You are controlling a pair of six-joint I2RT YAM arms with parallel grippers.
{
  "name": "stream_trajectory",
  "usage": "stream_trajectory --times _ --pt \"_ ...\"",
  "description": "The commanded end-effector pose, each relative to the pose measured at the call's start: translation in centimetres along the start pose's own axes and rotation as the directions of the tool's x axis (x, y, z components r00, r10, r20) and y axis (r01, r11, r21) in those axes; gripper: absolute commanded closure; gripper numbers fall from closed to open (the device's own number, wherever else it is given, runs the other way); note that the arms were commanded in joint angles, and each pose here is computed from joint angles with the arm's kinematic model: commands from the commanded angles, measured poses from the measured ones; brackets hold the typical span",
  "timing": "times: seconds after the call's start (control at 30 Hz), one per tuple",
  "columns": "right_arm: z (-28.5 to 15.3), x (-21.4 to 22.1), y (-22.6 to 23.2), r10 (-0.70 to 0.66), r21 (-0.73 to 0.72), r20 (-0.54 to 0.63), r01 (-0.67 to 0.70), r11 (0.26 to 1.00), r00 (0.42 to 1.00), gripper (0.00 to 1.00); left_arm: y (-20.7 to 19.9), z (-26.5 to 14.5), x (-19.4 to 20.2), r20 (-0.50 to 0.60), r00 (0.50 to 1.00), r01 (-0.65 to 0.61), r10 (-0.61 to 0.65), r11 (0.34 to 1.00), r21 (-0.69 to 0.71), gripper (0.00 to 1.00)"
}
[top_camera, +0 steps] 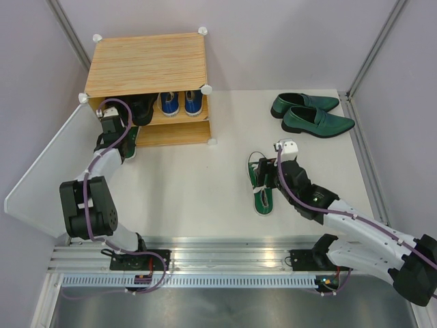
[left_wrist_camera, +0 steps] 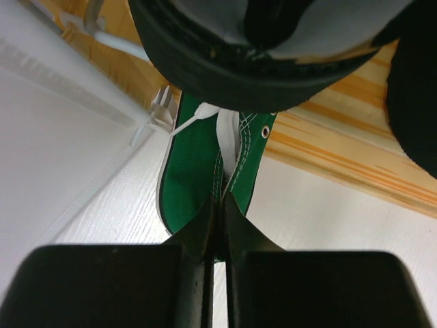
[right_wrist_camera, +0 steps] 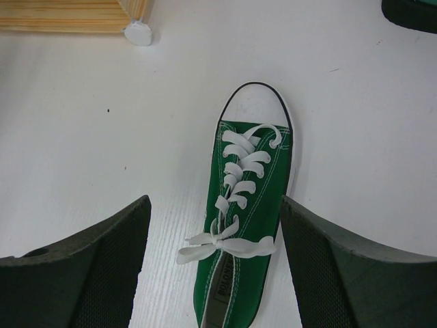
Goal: Place and organize the shoes in the shoe cabinet
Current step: Place the shoe in the shoe cabinet.
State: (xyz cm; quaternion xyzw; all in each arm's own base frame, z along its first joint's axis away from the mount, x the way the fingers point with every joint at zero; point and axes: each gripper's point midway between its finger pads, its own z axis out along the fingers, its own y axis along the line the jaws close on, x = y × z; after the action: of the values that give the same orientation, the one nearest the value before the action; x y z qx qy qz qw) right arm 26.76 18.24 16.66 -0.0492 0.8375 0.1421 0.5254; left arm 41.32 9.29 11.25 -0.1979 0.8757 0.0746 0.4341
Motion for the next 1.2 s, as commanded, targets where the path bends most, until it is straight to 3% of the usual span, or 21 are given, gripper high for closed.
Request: stream_trajectory --times 0.0,0.83,0.97,1.0,1.1,1.17 --pt "0.3 -1.1 0.0 0.002 0.016 0.034 -0.002 1.0 0.999 0.2 -0.5 0.3 -6.2 0.198 0.976 0.095 -0.093 0.996 0.0 0.98" --pt "1.2 -0.7 -0.7 -0.03 0.067 0.016 0.028 0.997 0.999 0.21 -1.1 3.7 -6.2 0.191 0.975 0.112 -0.11 0.994 0.003 0.98" --pt "1.2 -0.7 -0.6 -0.028 0.064 0.015 0.027 0.998 0.999 0.21 -0.2 3.5 -5.1 0.177 0.977 0.129 -0.12 0.991 -0.043 0.8" --pt "1.1 -0.8 -0.6 -0.026 0.064 0.02 0.025 0.998 0.999 0.2 0.0 3.5 -4.4 0.166 0.979 0.131 -0.121 0.99 -0.054 0.7" --pt "1.0 -0.8 -0.6 -0.023 0.061 0.023 0.021 0.998 0.999 0.2 0.6 3.1 -3.8 0.163 0.979 0.138 -0.124 0.987 -0.081 0.53" --pt "0.8 -1.0 -0.5 -0.019 0.052 0.029 0.018 0.998 0.999 0.2 1.0 2.9 -3.1 0.154 0.981 0.133 -0.117 0.987 -0.094 0.47"
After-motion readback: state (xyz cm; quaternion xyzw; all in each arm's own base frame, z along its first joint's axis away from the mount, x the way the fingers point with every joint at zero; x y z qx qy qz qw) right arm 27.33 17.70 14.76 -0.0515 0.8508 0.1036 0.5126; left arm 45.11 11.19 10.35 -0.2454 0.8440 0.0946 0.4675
